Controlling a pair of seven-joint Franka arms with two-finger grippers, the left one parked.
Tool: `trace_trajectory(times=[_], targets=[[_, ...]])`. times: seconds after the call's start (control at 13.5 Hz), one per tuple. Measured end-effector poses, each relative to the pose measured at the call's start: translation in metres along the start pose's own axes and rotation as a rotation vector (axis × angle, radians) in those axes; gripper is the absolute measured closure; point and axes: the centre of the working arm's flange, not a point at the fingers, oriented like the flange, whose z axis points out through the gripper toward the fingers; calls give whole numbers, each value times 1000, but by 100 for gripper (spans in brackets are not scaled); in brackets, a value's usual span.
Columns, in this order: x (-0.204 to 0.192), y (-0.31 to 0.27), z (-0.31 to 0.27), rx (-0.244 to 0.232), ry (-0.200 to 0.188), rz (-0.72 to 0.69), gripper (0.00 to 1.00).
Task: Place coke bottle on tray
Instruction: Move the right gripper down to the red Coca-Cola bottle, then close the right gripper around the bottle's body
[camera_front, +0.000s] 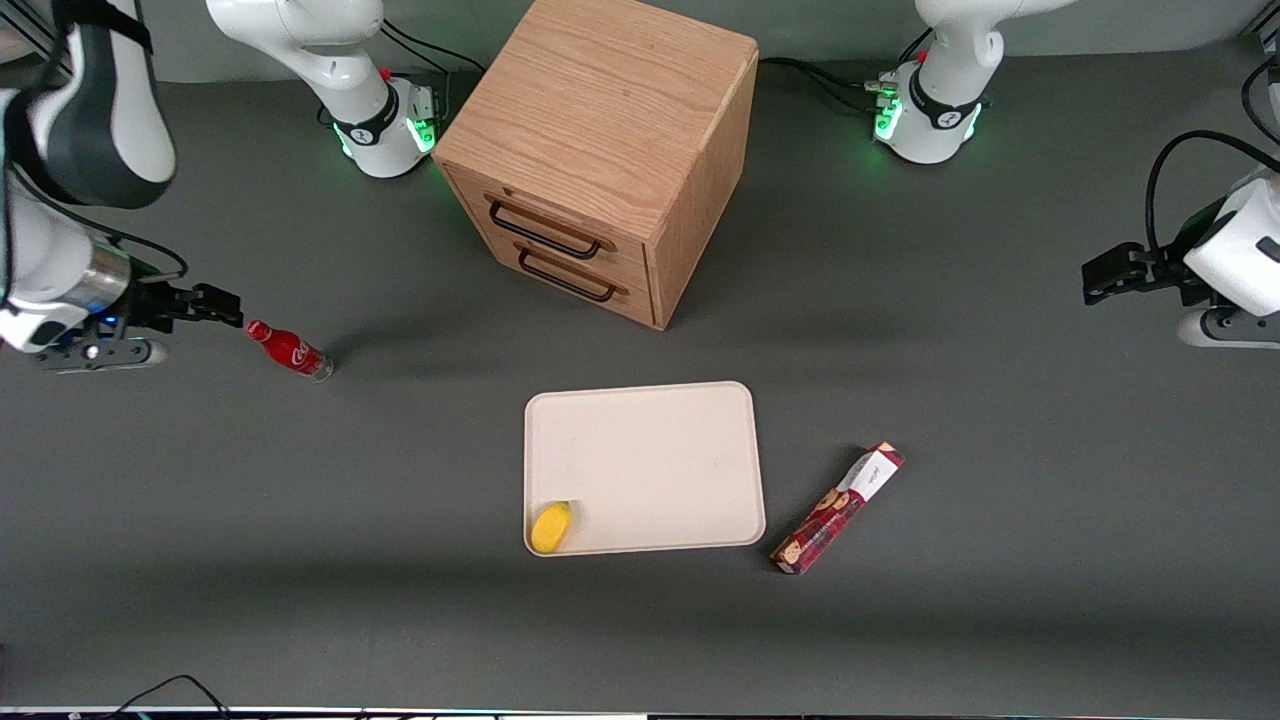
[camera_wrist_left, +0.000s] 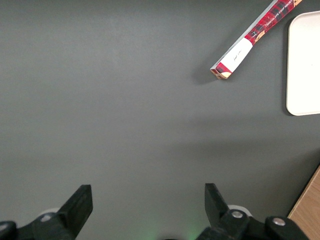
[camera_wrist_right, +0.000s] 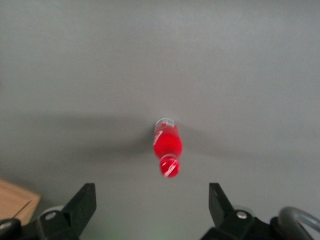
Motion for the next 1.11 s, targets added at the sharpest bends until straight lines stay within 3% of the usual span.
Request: trace_trajectory(times=[0.44,0.89,1.11], targets=[[-52,1,125,3,115,0,0],[-49,-1,127,-4,145,-10,4],[-39,-3,113,-11,175,-20,11]])
